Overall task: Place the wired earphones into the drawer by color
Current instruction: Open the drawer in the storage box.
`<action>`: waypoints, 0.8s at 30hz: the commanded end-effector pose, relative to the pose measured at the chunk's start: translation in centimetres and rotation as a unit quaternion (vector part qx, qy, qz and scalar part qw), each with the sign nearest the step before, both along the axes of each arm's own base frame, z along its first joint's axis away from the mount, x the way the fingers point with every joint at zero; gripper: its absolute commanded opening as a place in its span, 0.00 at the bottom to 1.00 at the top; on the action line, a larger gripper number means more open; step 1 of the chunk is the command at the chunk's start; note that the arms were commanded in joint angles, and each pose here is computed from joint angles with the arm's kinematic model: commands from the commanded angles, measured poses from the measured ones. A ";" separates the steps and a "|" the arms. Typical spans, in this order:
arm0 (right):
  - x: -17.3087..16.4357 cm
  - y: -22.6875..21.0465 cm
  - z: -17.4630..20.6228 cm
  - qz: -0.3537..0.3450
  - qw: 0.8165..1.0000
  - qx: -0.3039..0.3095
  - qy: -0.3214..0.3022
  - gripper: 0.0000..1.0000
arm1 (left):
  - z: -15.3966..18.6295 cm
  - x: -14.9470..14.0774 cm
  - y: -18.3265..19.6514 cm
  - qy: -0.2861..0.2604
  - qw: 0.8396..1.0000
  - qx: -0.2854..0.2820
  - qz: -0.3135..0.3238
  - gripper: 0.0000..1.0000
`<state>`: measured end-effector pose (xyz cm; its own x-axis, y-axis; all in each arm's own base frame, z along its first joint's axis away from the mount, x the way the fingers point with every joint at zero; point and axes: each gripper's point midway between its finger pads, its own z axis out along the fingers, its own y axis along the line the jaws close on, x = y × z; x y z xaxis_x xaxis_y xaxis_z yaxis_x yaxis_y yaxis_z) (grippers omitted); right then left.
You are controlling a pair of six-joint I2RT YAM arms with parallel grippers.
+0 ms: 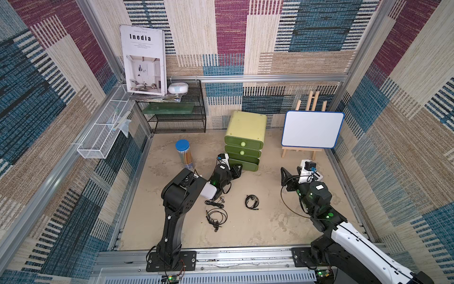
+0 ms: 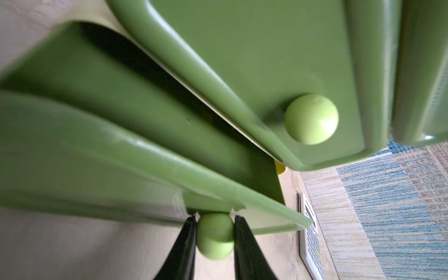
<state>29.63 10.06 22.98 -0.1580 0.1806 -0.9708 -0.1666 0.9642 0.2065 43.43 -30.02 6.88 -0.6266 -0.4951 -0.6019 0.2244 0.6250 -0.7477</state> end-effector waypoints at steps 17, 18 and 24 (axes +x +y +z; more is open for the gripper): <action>0.1 -0.1 0.1 -0.004 1.000 0.004 -0.002 0.84 | 0.4 -4.2 1.5 -0.003 1.000 0.014 -0.007 0.20; 0.1 -0.1 0.1 -0.004 1.000 0.004 -0.002 0.84 | 0.3 -4.4 1.6 -0.003 1.000 0.015 -0.007 0.20; 0.1 0.0 0.0 -0.003 1.000 0.002 0.000 0.84 | 0.3 -5.3 1.6 0.001 1.000 0.018 -0.010 0.19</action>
